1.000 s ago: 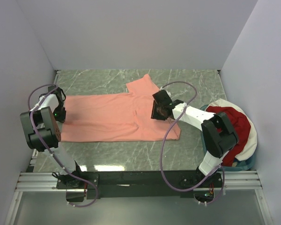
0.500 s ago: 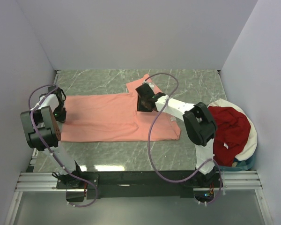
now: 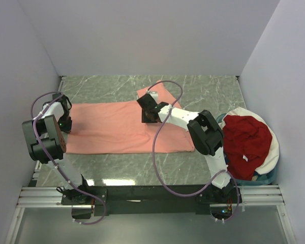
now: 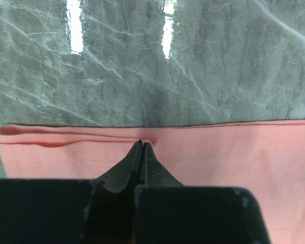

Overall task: Fold and stack the t-shirts
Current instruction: Fold the tshirt

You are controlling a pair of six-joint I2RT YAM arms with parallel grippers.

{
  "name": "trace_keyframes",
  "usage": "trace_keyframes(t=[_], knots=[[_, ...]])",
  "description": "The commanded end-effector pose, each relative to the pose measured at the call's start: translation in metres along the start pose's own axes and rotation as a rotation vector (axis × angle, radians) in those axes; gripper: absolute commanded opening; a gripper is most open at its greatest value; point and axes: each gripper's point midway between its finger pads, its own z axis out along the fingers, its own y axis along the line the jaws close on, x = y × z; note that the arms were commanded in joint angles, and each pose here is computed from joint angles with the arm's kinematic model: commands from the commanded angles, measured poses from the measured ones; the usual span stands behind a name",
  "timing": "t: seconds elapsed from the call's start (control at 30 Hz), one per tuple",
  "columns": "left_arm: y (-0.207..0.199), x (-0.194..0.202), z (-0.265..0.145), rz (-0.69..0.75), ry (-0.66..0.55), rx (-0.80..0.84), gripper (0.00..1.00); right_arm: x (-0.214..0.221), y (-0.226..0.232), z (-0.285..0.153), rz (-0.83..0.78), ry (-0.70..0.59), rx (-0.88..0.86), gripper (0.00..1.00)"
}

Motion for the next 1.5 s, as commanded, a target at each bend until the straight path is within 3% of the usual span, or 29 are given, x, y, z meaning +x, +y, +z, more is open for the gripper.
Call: trace_keyframes(t=[0.0,0.27,0.5,0.6,1.0,1.47], knots=[[-0.001,-0.011,-0.005,0.003,-0.034,0.002,0.01,-0.012,0.005,0.002,0.009,-0.038,0.029,0.43],[0.003,-0.012,-0.006,0.004,-0.044,-0.007,0.01,-0.009,0.008,0.004,0.004,-0.038,0.027,0.36],[0.005,-0.017,-0.013,-0.001,-0.058,-0.003,0.01,-0.022,0.002,-0.014,0.02,-0.08,0.046,0.08],[0.005,-0.02,-0.017,-0.006,-0.061,0.004,0.01,-0.028,-0.004,-0.024,0.027,-0.106,0.061,0.01],[0.005,-0.035,-0.038,-0.024,-0.091,0.023,0.01,-0.062,-0.007,-0.066,0.056,-0.212,0.047,0.0],[0.002,-0.036,-0.029,-0.005,-0.104,-0.027,0.01,-0.058,0.003,-0.039,0.003,-0.174,0.045,0.01]])
